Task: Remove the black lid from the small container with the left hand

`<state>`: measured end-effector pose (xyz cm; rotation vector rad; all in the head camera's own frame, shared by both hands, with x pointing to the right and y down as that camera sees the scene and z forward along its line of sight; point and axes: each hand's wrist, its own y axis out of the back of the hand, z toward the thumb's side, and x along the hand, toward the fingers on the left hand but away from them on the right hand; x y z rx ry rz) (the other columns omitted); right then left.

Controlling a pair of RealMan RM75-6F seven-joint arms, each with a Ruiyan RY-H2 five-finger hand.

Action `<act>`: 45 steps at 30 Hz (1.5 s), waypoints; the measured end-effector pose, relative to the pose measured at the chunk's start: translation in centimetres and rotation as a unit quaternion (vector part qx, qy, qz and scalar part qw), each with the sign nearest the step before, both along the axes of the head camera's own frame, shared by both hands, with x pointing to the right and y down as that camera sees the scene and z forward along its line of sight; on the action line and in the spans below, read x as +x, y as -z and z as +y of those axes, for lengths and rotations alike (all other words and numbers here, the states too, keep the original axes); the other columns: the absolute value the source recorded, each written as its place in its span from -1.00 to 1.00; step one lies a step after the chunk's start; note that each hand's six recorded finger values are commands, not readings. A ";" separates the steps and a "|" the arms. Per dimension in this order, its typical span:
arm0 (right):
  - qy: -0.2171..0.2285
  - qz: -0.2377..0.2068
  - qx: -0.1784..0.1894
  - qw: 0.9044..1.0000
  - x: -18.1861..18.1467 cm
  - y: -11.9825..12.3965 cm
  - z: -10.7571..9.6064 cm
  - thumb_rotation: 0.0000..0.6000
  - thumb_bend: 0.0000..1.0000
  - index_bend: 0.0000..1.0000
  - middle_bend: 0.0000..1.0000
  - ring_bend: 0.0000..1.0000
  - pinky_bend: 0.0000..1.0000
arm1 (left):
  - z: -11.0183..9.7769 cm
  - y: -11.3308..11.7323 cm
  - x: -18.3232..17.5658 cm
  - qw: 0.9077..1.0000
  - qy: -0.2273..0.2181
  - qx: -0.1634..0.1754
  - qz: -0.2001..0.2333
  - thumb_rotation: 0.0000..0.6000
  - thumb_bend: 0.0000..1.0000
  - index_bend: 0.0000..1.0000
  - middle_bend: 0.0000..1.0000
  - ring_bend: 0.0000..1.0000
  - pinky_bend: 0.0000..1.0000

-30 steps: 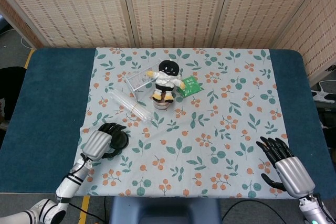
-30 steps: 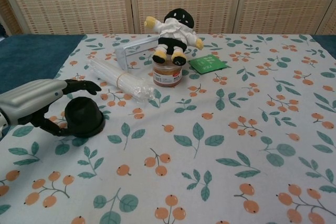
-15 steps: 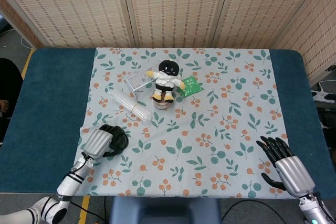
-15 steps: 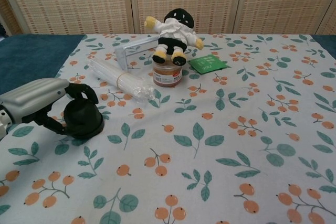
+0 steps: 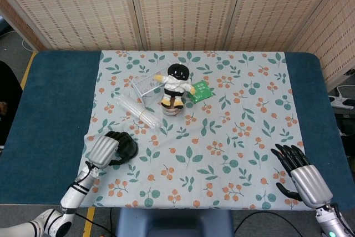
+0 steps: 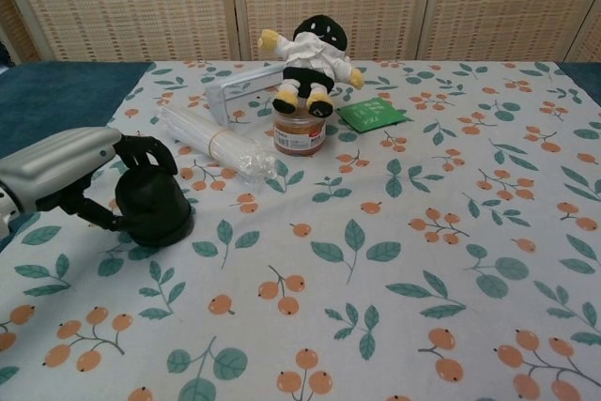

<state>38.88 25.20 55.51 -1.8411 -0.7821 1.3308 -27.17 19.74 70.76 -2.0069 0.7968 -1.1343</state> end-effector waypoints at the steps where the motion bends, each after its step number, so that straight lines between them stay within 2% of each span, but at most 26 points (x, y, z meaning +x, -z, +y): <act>1: 0.000 0.000 -0.001 1.000 0.0 0.0 0.0 1.00 -0.63 -1.00 -1.00 -1.00 -1.00 | -0.3 0.4 0.0 1.000 0.003 0.007 0.005 1.00 -0.23 -0.23 -0.19 -0.06 -0.36; 7: 0.004 0.000 -0.004 1.000 -0.2 -0.2 0.1 1.00 -0.63 -1.00 -1.00 -1.00 -1.00 | -3.0 3.1 -1.3 0.998 0.039 0.053 0.022 1.00 -0.23 -0.28 -0.23 -0.10 -0.37; 10: 0.002 -0.001 -0.001 1.000 -0.1 0.0 0.0 1.00 -0.63 -1.00 -1.00 -1.00 -1.00 | -3.6 3.4 -3.3 0.997 0.060 0.052 0.005 1.00 -0.23 -0.30 -0.26 -0.12 -0.42; 14: 0.010 -0.005 -0.006 1.000 -0.5 -0.1 0.4 1.00 -0.63 -1.00 -1.00 -1.00 -1.00 | -2.8 2.3 -5.2 0.997 0.065 0.028 -0.025 1.00 -0.23 -0.45 -0.33 -0.17 -0.46; 18: 0.013 -0.008 -0.012 1.000 -0.7 -0.2 0.6 1.00 -0.63 -1.00 -1.00 -1.00 -1.00 | -2.2 1.2 -7.0 0.996 0.064 0.022 -0.057 1.00 -0.23 -0.59 -0.35 -0.24 -0.52; 22: 0.013 -0.005 -0.012 1.000 -0.6 -0.4 0.5 1.00 -0.63 -1.00 -1.00 -1.00 -1.00 | -1.3 0.0 -8.9 0.993 0.060 0.026 -0.097 1.00 -0.24 -0.73 -0.43 -0.44 -0.65; 25: 0.016 -0.003 -0.016 1.000 -0.8 -0.5 0.7 1.00 -0.63 -1.00 -1.00 -1.00 -1.00 | -0.3 -0.8 -9.8 0.991 0.066 0.025 -0.113 1.00 -0.26 -0.76 -0.52 -0.65 -0.81; 28: 0.018 -0.005 -0.016 1.000 -1.0 -0.5 0.7 1.00 -0.63 -1.00 -1.00 -1.00 -1.00 | 0.5 -1.2 -10.0 0.990 0.064 0.024 -0.124 1.00 -0.28 -0.82 -0.66 -0.80 -0.86; 33: 0.017 -0.007 -0.015 1.000 -1.0 -0.4 0.8 1.00 -0.63 -1.00 -1.00 -1.00 -1.00 | 0.9 -1.2 -9.8 0.990 0.068 0.020 -0.119 1.00 -0.29 -1.00 -0.88 -0.97 -0.89; 39: 0.020 -0.010 -0.016 1.000 -1.1 -0.4 0.8 1.00 -0.63 -1.00 -1.00 -1.00 -1.00 | 0.9 -0.3 -10.0 0.989 0.077 0.032 -0.118 1.00 -0.30 -1.00 -1.00 -1.00 -0.90; 42: 0.019 -0.010 -0.012 1.000 -1.0 -0.3 0.7 1.00 -0.63 -1.00 -1.00 -1.00 -1.00 | 1.3 1.2 -9.8 0.991 0.088 0.039 -0.091 1.00 -0.30 -1.00 -1.00 -1.00 -0.89; 45: 0.018 -0.009 -0.005 1.000 -1.0 -0.2 0.6 1.00 -0.63 -1.00 -1.00 -1.00 -1.00 | 2.3 3.7 -9.8 0.993 0.089 0.054 -0.061 1.00 -0.31 -1.00 -1.00 -1.00 -0.88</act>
